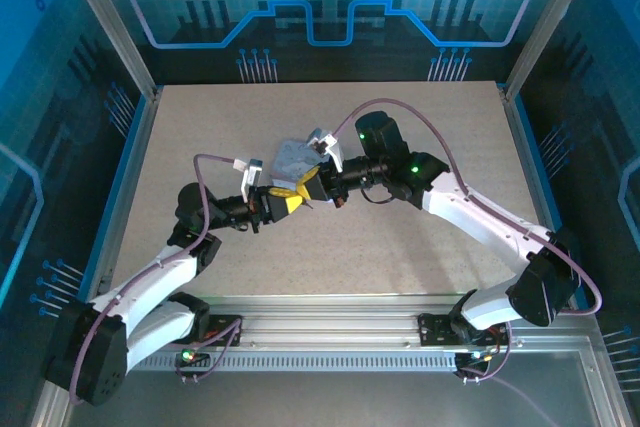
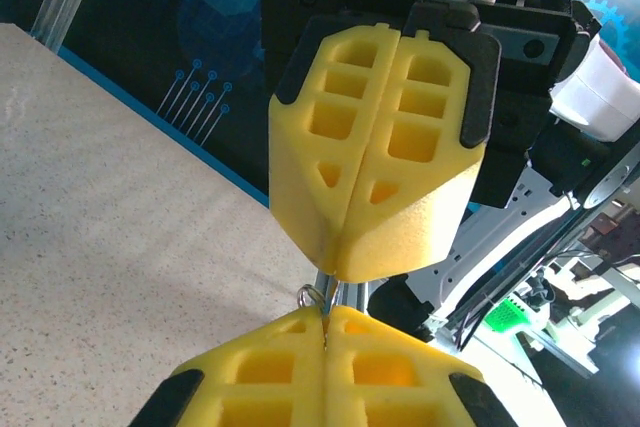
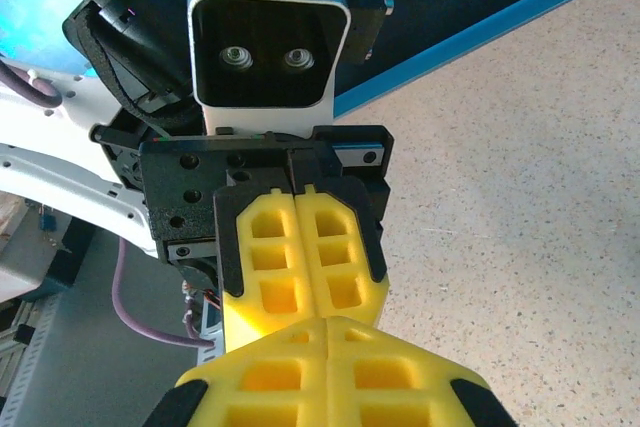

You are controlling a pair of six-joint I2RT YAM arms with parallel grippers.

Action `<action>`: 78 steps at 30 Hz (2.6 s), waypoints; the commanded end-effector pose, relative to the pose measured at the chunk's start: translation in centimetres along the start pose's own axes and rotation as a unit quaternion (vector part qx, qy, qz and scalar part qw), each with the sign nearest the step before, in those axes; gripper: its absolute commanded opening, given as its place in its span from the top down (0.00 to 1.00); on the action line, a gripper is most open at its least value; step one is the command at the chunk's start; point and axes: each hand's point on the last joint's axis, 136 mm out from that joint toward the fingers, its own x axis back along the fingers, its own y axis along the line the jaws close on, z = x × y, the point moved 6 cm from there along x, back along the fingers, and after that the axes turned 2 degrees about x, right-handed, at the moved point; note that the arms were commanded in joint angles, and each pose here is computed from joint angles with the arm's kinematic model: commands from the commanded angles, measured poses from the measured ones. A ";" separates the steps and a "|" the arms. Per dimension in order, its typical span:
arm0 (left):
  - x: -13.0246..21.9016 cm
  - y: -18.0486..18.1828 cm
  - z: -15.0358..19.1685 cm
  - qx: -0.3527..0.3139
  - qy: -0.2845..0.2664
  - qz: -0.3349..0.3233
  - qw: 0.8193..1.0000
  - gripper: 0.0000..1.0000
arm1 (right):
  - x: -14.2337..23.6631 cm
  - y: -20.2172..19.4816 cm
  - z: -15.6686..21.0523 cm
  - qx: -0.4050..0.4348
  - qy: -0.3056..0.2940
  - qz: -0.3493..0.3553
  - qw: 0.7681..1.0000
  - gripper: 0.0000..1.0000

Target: Unlock a padlock with a key

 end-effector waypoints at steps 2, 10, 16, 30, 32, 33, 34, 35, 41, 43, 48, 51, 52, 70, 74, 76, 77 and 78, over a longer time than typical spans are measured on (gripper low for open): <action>0.4 -0.5 -0.3 -0.025 -0.012 0.001 1.000 1.00 | 0.1 0.0 -0.3 -0.010 -0.020 0.019 1.000 0.82; 2.3 1.4 1.9 -0.009 -0.007 -0.139 0.990 1.00 | 1.7 -1.7 -1.3 -0.086 -0.047 0.116 0.988 0.36; 6.4 2.2 3.9 -0.012 -0.023 -0.306 0.952 1.00 | 0.7 -5.6 1.5 -0.187 -0.035 0.246 0.950 0.40; 9.6 4.0 6.2 0.060 -0.037 -0.435 0.898 1.00 | -13.0 -10.0 10.6 -0.181 0.155 0.595 0.768 0.57; 9.7 3.7 6.1 0.051 -0.027 -0.437 0.898 1.00 | -13.6 -10.7 11.1 -0.189 0.150 0.611 0.754 0.57; 9.7 3.6 6.1 0.047 -0.023 -0.437 0.898 1.00 | -13.6 -11.0 11.4 -0.194 0.144 0.618 0.748 0.57; 9.7 3.5 6.0 0.043 -0.020 -0.436 0.899 1.00 | -13.7 -11.4 11.6 -0.198 0.138 0.624 0.744 0.56; 9.7 3.4 6.0 0.040 -0.017 -0.435 0.899 1.00 | -13.7 -11.7 11.9 -0.202 0.132 0.629 0.739 0.56; 9.6 3.9 6.7 0.034 -0.008 -0.432 0.901 1.00 | -13.9 -13.1 12.8 -0.206 0.111 0.652 0.721 0.54; 9.7 4.1 6.9 0.034 -0.008 -0.433 0.901 1.00 | -13.9 -13.7 12.9 -0.213 0.106 0.655 0.717 0.54; 9.7 4.1 7.1 0.031 -0.013 -0.430 0.902 1.00 | -14.1 -15.1 13.1 -0.247 0.071 0.646 0.719 0.54; 9.8 4.2 7.2 0.031 -0.016 -0.432 0.901 1.00 | -14.4 -16.0 13.3 -0.266 0.064 0.643 0.715 0.54; 9.8 4.3 7.3 0.031 -0.016 -0.432 0.901 1.00 | -14.5 -16.2 13.4 -0.270 0.064 0.642 0.715 0.53; 9.8 4.7 7.7 0.030 -0.019 -0.431 0.902 1.00 | -15.1 -19.6 15.1 -0.298 0.072 0.655 0.691 0.54; 9.7 4.8 7.8 0.029 -0.019 -0.429 0.903 1.00 | -15.1 -20.1 15.0 -0.286 0.077 0.659 0.691 0.59; 9.7 4.9 7.9 0.030 -0.018 -0.427 0.904 1.00 | -15.0 -20.4 15.0 -0.282 0.083 0.662 0.690 0.66; 9.7 4.9 8.0 0.031 -0.017 -0.426 0.904 1.00 | -15.0 -20.4 14.9 -0.279 0.084 0.662 0.690 0.70; 9.6 5.0 8.1 0.031 -0.016 -0.424 0.905 1.00 | -14.9 -20.5 14.8 -0.276 0.086 0.661 0.692 0.75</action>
